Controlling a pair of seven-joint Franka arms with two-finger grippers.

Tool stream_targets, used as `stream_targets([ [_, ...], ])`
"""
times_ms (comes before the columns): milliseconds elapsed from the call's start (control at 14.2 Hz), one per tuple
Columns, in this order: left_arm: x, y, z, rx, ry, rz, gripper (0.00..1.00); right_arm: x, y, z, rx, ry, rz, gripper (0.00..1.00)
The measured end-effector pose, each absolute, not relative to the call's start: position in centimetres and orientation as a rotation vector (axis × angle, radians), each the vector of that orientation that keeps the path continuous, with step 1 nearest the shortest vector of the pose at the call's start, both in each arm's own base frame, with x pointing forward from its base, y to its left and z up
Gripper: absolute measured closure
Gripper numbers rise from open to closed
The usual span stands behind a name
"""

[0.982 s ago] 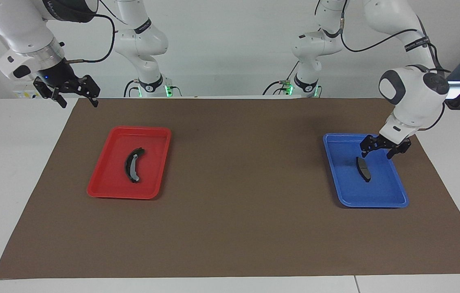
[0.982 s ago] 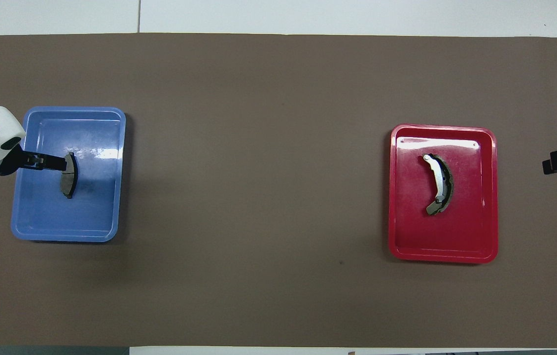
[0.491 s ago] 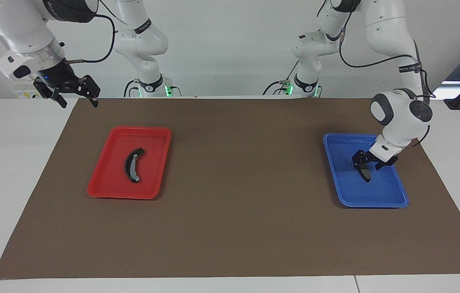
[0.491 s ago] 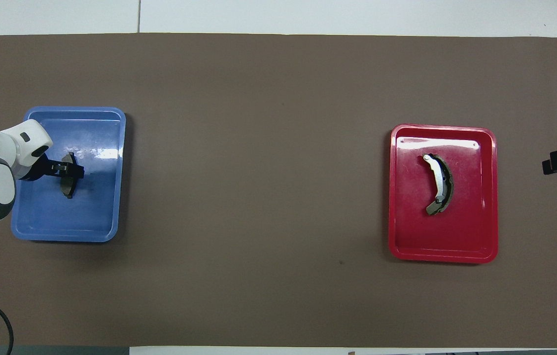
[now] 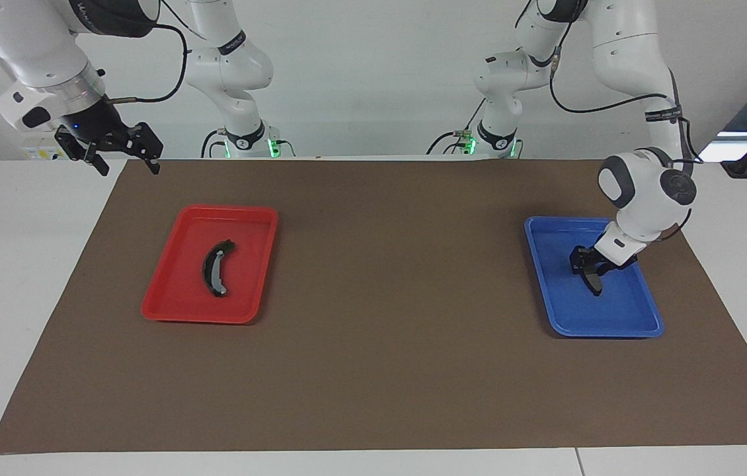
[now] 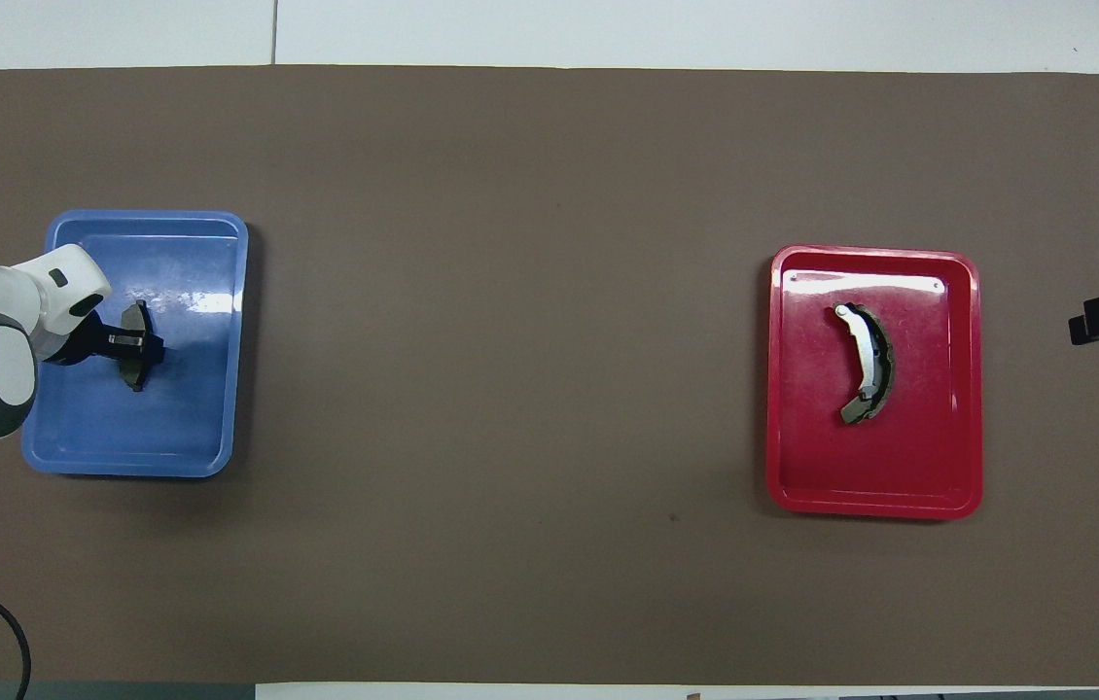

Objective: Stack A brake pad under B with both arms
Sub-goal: 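Grasp the brake pad in the blue tray with the left gripper and lift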

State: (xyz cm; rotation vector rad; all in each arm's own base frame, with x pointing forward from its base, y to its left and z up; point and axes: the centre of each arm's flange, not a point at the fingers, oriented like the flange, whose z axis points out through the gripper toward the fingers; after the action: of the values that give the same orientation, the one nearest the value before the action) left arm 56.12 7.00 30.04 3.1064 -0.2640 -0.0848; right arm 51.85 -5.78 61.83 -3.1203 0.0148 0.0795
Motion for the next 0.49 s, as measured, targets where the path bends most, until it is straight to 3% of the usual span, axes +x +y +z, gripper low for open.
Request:
stream_targets([
  [70,56.1,7.0,30.4,3.105,-0.263,-0.091,0.62,51.9,-5.8,61.8,-3.120,0.015,0.080,0.00],
  [281,56.3,7.0,32.9,3.096,-0.265,-0.139,0.62,51.9,-5.8,61.8,-3.120,0.015,0.080,0.00],
  [491,57.7,5.0,39.1,3.098,-0.249,-0.143,0.62,51.9,-5.8,61.8,-3.120,0.015,0.080,0.00],
])
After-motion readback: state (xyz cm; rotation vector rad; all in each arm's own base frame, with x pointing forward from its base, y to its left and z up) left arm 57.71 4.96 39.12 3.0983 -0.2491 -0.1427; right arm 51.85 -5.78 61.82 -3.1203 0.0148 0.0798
